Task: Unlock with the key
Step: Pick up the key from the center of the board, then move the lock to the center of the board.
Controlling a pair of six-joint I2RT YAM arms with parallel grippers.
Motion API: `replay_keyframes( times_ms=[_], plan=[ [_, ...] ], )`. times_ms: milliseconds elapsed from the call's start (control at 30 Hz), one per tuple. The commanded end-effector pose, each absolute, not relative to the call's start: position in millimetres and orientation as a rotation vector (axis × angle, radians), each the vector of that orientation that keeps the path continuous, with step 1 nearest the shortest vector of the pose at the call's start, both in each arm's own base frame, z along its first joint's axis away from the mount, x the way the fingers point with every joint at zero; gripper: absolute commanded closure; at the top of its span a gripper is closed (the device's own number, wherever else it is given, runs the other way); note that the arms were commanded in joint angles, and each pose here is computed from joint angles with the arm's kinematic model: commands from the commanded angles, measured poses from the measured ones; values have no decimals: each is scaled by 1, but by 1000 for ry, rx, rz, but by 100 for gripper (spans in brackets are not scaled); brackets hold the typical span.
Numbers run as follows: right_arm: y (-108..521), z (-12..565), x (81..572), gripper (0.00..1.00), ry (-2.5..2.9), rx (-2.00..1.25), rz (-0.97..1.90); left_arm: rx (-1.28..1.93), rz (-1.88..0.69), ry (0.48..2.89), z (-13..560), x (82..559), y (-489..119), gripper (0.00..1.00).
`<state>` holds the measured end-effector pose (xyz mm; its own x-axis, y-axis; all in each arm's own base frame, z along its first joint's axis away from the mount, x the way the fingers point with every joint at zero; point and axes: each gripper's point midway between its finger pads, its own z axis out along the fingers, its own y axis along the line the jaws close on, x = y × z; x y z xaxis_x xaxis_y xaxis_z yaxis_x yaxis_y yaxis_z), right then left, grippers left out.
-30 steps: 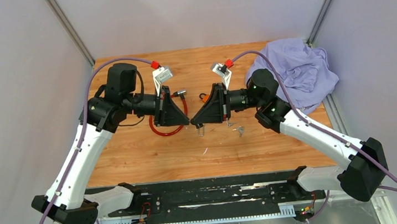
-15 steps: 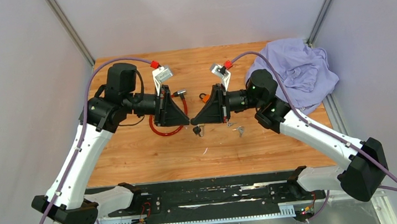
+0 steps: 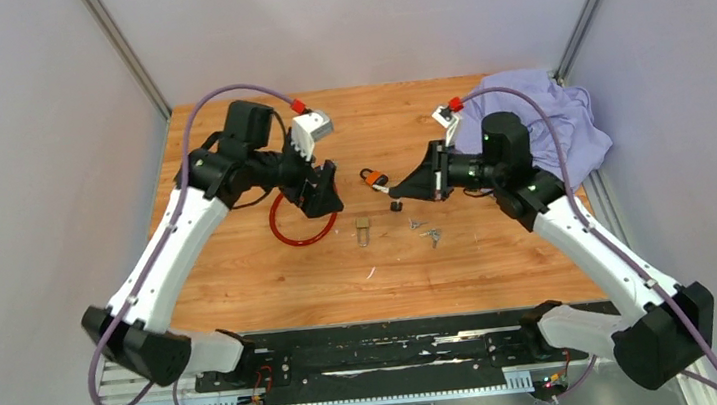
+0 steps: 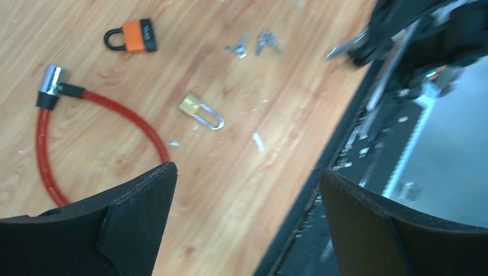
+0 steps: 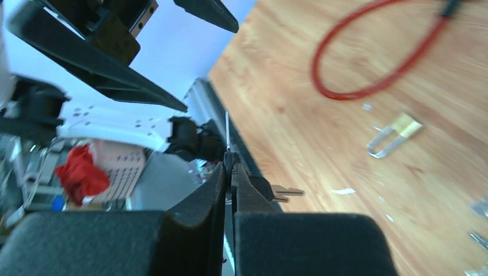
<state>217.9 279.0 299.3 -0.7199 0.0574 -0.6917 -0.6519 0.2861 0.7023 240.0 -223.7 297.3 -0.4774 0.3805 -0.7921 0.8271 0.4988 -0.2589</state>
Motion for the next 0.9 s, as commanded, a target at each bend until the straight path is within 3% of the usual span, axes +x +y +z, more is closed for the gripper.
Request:
replay_keyframes(
  times_ms=[0, 300, 567, 867],
  plan=[
    [227, 260, 236, 99, 2139, -329, 1186, 1240, -627, 2042, 247, 287, -218, 2],
    [184, 252, 228, 99, 2209, -215, 920, 1867, -600, 1647, 163, 352, -253, 2],
    [171, 255, 223, 99, 2199, -155, 859, 2081, -555, 1426, 99, 410, -283, 2],
    [172, 255, 230, 99, 2226, -157, 844, 2217, -471, 1254, 60, 441, -311, 5]
  ],
)
